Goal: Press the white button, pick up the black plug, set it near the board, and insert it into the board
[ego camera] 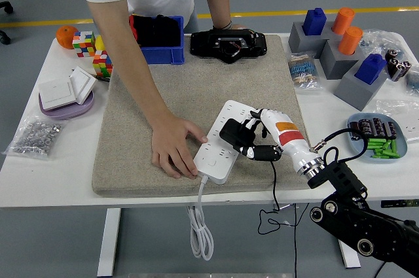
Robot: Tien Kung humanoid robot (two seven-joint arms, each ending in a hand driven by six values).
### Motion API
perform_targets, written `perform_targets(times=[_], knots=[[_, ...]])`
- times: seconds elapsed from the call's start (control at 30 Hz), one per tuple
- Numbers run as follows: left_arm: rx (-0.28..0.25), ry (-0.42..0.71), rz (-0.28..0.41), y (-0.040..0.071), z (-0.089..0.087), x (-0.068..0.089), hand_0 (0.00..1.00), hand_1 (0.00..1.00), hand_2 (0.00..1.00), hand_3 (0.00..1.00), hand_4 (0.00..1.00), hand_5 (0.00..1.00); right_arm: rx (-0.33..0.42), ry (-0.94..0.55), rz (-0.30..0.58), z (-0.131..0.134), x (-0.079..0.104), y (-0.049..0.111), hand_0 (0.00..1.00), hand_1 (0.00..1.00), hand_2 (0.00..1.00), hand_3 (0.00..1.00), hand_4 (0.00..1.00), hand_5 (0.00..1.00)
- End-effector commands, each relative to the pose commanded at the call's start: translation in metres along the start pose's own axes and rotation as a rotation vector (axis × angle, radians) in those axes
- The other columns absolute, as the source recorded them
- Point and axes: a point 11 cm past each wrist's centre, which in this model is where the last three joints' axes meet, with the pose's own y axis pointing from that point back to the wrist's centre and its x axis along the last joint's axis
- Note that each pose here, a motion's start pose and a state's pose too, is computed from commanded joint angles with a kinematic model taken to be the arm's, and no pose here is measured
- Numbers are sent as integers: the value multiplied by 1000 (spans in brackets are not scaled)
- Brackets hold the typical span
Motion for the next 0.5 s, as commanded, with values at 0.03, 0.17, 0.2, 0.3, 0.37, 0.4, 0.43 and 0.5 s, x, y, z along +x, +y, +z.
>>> perform_targets(times=[0.03,0.17,0.2,0.3,0.37,0.4,0.43,0.5], knots=[[0,0,0,0,0,0,704,666,587,675,664,259,-2,1,0,1,0,0,235,226,257,423,700,2],[1,-1,0,0,0,0,704,664,587,675,663,258,-10,6,0,4,-1,0,237,233,263,423,708,2],[1,-1,0,0,0,0,704,664,587,675,663,258,-10,6,0,4,-1,0,237,233,263,423,708,2],[1,-2,-1,0,-1,0,704,665,586,675,663,258,-12,7,-4,4,-2,0,238,240,271,427,716,2],[1,-2,-1,0,-1,0,704,665,586,675,663,258,-11,7,-5,4,-3,1,238,240,271,427,716,2],[2,-2,-1,0,-1,0,704,665,586,675,663,258,-10,9,-5,4,-3,0,238,240,271,427,716,2],[2,-2,-1,0,-1,0,704,665,586,675,663,258,-11,10,-5,4,-3,0,238,240,271,427,716,2],[2,-2,-1,0,-1,0,704,665,586,676,664,258,-13,12,-4,5,-3,0,241,241,271,428,717,2]])
